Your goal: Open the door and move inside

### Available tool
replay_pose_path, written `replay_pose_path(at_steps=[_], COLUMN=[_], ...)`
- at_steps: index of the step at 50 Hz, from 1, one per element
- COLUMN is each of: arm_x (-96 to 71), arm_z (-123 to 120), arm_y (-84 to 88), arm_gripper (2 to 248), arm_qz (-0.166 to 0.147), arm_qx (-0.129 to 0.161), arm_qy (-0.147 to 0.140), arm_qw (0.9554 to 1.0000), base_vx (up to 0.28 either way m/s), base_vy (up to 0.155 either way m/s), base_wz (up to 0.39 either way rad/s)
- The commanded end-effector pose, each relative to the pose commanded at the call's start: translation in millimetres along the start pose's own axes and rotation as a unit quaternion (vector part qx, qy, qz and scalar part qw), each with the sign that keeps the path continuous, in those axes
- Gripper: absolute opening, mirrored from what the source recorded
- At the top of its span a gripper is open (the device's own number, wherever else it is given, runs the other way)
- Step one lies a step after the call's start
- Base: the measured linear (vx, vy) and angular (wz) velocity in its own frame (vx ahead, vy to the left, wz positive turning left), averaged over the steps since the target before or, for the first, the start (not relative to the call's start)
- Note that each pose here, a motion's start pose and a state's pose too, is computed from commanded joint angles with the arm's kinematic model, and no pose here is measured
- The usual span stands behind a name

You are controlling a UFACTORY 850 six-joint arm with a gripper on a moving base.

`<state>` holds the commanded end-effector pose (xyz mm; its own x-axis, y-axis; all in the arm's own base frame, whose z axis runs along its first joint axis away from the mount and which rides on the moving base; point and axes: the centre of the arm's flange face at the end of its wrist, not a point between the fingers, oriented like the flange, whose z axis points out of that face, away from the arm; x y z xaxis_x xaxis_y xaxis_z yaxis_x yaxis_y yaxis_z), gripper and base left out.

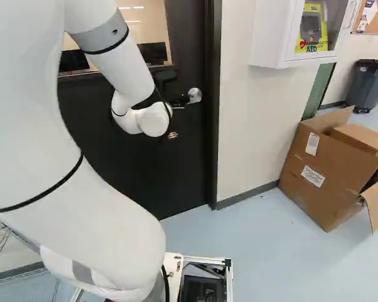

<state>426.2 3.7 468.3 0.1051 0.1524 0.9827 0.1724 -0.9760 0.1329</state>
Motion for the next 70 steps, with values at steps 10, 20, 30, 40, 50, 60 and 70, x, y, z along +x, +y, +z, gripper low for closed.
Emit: replay_pose_path(at_steps=[10,20,30,40,50,60,70], arm_x=[-10.0,-20.0,-30.0,-40.0,-50.1,-60.3,-71.1], arm_z=[2,4,6,8,11,12,6], arm_y=[-1.2,-2.4,-3.6,-4.8,-5.9,-7.4,-10.0], arm_gripper=[247,247,247,247,247,247,247], arm_qz=[0.002,0.004,0.007,0.009,0.011,0.013,0.016], arm_qx=[0.002,0.004,0.006,0.007,0.009,0.011,0.013], arm_qy=[-0.012,-0.023,-0.035,-0.046,-0.058,-0.070,-0.082], arm_qw=[0.9999,0.9997,0.9994,0.9989,0.9982,0.9974,0.9964], base_vx=[0.000,0.000,0.000,0.000,0.000,0.000,0.000], base_vy=[0.000,0.000,0.000,0.000,0.000,0.000,0.000], base_wz=[0.000,0.000,0.000,0.000,0.000,0.000,0.000])
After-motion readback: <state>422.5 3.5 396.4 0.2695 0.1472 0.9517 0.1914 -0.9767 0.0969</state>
